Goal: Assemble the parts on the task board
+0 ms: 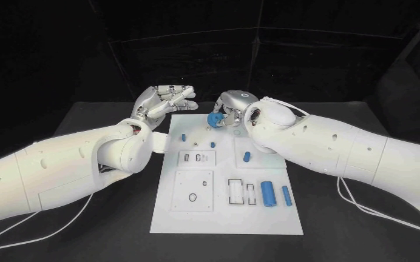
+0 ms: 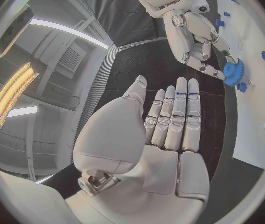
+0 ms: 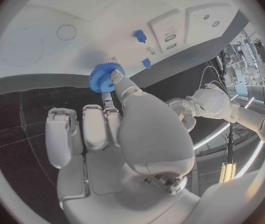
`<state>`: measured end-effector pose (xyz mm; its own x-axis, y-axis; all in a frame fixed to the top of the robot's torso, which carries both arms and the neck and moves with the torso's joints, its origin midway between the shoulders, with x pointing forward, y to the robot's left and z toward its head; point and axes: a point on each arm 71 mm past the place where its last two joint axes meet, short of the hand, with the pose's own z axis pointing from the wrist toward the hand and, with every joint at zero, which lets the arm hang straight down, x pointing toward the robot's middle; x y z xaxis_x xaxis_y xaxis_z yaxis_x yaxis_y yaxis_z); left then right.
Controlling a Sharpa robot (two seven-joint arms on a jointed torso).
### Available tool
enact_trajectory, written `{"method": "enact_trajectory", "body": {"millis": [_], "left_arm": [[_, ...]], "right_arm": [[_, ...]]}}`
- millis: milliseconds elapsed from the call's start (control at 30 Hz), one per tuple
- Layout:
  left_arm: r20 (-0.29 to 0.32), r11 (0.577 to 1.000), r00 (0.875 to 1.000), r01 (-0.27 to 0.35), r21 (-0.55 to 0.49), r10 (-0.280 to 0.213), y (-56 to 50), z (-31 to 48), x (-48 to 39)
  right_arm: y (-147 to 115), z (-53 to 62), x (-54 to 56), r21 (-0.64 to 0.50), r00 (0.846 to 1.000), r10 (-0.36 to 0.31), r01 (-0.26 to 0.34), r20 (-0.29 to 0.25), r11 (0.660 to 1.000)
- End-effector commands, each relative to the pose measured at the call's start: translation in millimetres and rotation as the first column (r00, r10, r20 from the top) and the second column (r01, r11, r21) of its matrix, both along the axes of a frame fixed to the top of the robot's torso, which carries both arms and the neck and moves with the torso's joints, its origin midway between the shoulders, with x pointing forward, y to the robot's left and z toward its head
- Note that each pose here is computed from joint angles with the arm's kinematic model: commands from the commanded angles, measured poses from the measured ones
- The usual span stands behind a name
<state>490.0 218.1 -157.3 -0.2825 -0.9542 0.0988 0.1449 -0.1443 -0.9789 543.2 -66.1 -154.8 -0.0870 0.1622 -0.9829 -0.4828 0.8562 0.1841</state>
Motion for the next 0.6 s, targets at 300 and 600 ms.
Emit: {"method": "enact_trajectory", "body": {"millis": [300, 600], "left_arm": [[0.008, 1.000, 1.000, 0.014, -0.003, -0.014, -2.9, 1.4, 0.4], [0.007, 1.000, 1.000, 0.014, -0.002, -0.014, -3.4, 1.3, 0.6]], "right_arm": [[18, -10.7, 0.8, -0.067, 0.999, 0.019, -0.021, -0.038, 0.998], [25, -13.7, -0.8, -0.081, 0.998, 0.032, -0.037, -0.056, 0.996]]}}
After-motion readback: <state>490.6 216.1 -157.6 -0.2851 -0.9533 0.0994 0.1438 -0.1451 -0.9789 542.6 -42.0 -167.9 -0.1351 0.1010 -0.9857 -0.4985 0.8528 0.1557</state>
